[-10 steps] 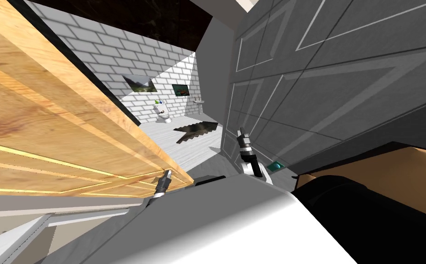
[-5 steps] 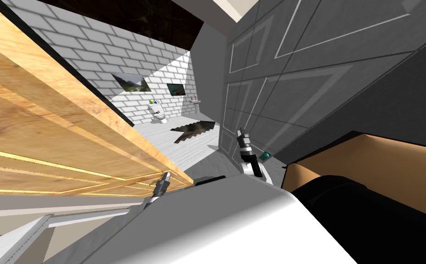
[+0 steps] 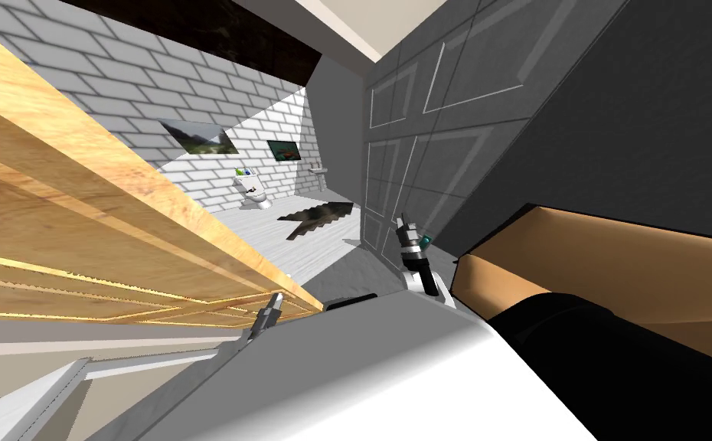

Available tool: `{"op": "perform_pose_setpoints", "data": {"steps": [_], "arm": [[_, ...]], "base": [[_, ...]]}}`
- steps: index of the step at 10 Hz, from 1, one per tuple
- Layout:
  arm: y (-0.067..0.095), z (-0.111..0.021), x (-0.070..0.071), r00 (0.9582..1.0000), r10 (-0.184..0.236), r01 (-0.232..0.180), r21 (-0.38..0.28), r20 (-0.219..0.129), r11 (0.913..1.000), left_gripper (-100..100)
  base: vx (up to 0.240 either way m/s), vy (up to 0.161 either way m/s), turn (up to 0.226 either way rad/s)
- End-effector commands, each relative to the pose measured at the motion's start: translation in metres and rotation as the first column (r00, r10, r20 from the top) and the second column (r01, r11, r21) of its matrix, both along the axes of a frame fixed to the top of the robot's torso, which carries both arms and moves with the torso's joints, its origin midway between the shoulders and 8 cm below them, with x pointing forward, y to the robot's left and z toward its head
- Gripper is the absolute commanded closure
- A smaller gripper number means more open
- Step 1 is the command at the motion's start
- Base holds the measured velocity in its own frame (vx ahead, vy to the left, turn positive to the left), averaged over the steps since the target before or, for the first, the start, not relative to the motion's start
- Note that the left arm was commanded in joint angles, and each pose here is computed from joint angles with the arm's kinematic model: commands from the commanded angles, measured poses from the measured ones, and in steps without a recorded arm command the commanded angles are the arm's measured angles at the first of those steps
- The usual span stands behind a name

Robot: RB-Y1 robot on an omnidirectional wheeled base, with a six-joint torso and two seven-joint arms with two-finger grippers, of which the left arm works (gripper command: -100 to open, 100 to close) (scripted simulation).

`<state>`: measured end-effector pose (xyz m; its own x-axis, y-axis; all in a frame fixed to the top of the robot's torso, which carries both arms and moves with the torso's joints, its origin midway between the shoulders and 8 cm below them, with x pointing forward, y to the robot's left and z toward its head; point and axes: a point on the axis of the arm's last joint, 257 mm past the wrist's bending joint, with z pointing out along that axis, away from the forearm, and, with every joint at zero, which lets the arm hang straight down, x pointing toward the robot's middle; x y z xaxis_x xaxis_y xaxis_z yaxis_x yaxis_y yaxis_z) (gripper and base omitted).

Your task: Pull the door open

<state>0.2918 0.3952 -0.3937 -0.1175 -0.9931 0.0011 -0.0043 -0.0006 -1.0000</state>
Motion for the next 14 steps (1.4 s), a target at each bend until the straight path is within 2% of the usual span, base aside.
{"op": "perform_pose_setpoints", "data": {"steps": [1, 2, 3, 11, 12, 14], "arm": [[0.003, 0.002, -0.007, 0.9999, -0.010, 0.010, 0.001, 0.004, 1.0000, 100], [-0.001, -0.001, -0.004, 1.0000, -0.009, 0.009, -0.002, 0.000, 1.0000, 100], [-0.009, -0.004, 0.006, 1.0000, -0.010, 0.010, -0.006, -0.001, 0.9999, 100], [-0.039, -0.006, 0.067, 0.9999, -0.009, 0.009, -0.010, 0.007, 0.9999, 100], [-0.039, -0.006, 0.067, 0.9999, -0.009, 0.009, -0.010, 0.007, 0.9999, 100], [-0.048, -0.006, 0.083, 0.9999, -0.012, 0.012, -0.010, 0.007, 0.9999, 100]], "base": [[-0.240, 0.098, -0.132], [-0.116, 0.040, -0.036], [-0.180, 0.028, -0.061], [-0.214, 0.062, -0.080], [-0.121, 0.040, -0.033], [-0.141, 0.057, -0.062]]}}
